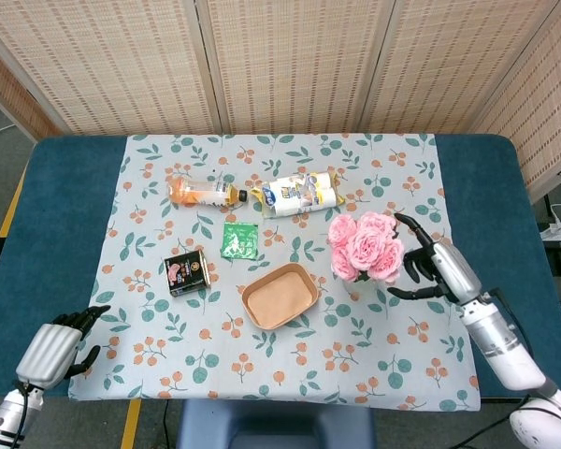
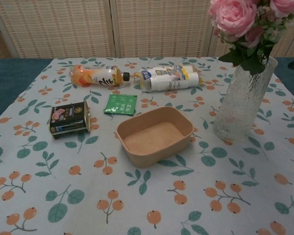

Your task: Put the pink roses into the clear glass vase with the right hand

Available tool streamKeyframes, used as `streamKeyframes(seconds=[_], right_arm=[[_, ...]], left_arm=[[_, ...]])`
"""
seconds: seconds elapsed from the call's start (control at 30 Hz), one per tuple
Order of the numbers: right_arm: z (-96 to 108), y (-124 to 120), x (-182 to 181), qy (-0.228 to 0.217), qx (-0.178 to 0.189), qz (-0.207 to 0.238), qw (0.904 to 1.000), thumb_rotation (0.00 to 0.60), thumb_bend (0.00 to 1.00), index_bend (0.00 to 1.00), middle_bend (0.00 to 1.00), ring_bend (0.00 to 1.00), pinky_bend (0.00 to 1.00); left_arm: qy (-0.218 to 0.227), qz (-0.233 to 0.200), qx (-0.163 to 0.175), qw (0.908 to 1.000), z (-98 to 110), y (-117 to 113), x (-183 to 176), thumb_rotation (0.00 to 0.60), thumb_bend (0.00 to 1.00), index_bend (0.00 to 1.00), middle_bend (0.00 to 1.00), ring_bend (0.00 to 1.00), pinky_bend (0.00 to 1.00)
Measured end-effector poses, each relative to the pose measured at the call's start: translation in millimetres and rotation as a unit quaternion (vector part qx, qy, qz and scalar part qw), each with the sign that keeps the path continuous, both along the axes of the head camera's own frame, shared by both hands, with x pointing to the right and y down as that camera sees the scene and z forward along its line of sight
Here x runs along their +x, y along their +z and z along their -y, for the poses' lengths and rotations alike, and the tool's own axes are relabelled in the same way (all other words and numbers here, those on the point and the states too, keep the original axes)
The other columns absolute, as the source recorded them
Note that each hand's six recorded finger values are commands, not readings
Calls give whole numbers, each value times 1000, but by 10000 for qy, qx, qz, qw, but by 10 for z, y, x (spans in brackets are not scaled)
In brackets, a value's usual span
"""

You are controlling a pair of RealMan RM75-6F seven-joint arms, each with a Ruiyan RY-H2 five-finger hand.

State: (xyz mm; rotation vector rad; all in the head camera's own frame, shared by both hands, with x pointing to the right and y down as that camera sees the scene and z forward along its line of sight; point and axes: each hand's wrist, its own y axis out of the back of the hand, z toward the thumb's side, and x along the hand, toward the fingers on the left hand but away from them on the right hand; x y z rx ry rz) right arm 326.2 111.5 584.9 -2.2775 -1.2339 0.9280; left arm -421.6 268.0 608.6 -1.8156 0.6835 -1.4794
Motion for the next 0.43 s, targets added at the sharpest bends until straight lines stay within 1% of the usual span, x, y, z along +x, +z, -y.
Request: streamKeyframes(seconds=[0.07, 0.1, 0.17, 0.23, 0.27, 0.3, 0.33, 0.37, 0.4, 0.43], right_arm=[[-69, -51, 98, -25, 283, -370, 9989, 600, 0, 0, 739, 828, 1000], [-128, -90, 172, -29, 489, -650, 9967, 600, 0, 0, 733, 822, 1000], [-245, -151, 300, -18, 782, -1117, 9907, 600, 0, 19, 726, 812, 1000], [-420, -224, 463, 11, 1090, -1709, 9792, 600, 0, 58, 724, 804, 1000], [-507, -257, 538, 36, 1213, -1966, 9729, 600, 0, 53, 720, 798, 998], [-636, -299, 643, 89, 1353, -2296, 9638, 600, 0, 37, 708, 789, 995], [-740, -329, 718, 140, 1424, -2513, 9573, 600, 0, 18, 681, 766, 984], [-836, -360, 780, 182, 1474, -2687, 9517, 600, 0, 4, 645, 733, 971], [-942, -389, 831, 187, 1512, -2837, 9467, 600, 0, 0, 591, 676, 951], [-997, -392, 843, 151, 1529, -2890, 9449, 600, 0, 0, 533, 608, 921]], left_arm=[[1, -7, -7, 10000, 3, 4, 4, 600, 422, 147, 219, 319, 385], [6, -11, -7, 10000, 5, 6, 7, 600, 422, 147, 219, 319, 385], [21, -5, -11, 10000, 5, 13, 9, 600, 421, 147, 218, 318, 385], [31, 2, -28, 10000, 1, 22, 8, 600, 421, 147, 218, 318, 385], [31, 8, -40, 10000, -3, 28, 6, 600, 422, 147, 218, 319, 385], [32, 12, -48, 10000, -4, 31, 5, 600, 421, 147, 219, 319, 385], [34, 12, -52, 10000, -4, 33, 6, 600, 421, 147, 219, 320, 385], [37, 0, -51, 10000, -4, 32, 11, 600, 422, 147, 219, 320, 385], [43, -7, -51, 10000, -6, 30, 14, 600, 422, 148, 219, 321, 385], [51, -16, -50, 10000, -7, 27, 17, 600, 422, 147, 219, 320, 385]])
